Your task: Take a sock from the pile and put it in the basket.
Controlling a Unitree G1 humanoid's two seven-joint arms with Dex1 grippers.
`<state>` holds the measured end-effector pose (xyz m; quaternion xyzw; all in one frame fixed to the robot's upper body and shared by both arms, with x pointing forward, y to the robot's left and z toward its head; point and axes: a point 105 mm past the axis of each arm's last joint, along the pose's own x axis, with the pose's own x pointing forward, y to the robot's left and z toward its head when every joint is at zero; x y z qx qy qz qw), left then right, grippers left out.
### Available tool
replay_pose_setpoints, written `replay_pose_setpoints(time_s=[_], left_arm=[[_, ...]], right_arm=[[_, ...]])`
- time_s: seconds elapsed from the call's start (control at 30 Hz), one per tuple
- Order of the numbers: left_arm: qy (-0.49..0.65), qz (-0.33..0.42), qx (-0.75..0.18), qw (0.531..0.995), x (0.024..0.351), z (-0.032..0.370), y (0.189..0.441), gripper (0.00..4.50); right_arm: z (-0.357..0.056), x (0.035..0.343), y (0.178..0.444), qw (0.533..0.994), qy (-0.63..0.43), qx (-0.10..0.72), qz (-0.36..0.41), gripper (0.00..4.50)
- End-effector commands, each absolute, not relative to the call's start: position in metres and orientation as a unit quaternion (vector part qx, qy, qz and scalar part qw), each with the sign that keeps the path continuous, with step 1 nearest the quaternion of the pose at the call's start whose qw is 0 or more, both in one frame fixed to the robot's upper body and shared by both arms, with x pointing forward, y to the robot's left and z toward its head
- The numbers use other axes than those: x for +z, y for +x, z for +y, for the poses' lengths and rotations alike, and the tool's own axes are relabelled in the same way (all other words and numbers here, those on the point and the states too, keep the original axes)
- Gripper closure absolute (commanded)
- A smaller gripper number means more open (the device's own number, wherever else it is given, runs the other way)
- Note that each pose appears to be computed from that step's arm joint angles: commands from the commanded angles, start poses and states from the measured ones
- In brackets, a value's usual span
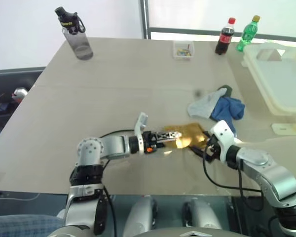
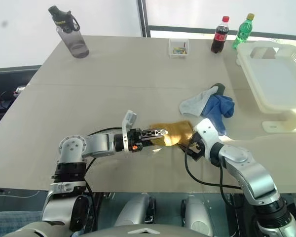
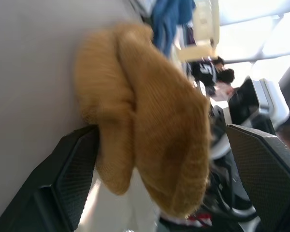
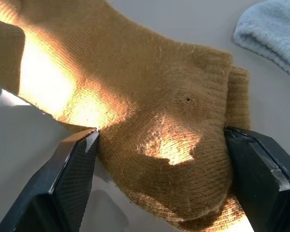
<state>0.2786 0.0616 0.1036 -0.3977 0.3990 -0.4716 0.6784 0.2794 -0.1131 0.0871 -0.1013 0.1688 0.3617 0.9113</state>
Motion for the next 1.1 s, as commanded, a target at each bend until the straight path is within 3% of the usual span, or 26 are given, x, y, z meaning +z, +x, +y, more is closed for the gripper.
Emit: replay_pose_setpoints(time_s=[0.03, 0.27, 1.1], left_arm=[[-0.407, 0.378, -0.526, 0.644, 0.125, 0.053, 0.272, 0.04], [-0.454, 0.333, -0.542, 0.624, 0.145, 0.052, 0.282, 0.04], [-0.456, 0.314, -0.549, 0.626, 0.144, 0.029, 0.287, 0.04]], right_arm=[[-0.113, 0.085, 0.277, 0.912, -0.099, 0.358, 0.173, 0.31], [-0.113, 0.086, 0.279, 0.914, -0.100, 0.355, 0.171, 0.31], [-0.116, 0.091, 0.278, 0.914, -0.109, 0.354, 0.168, 0.31]])
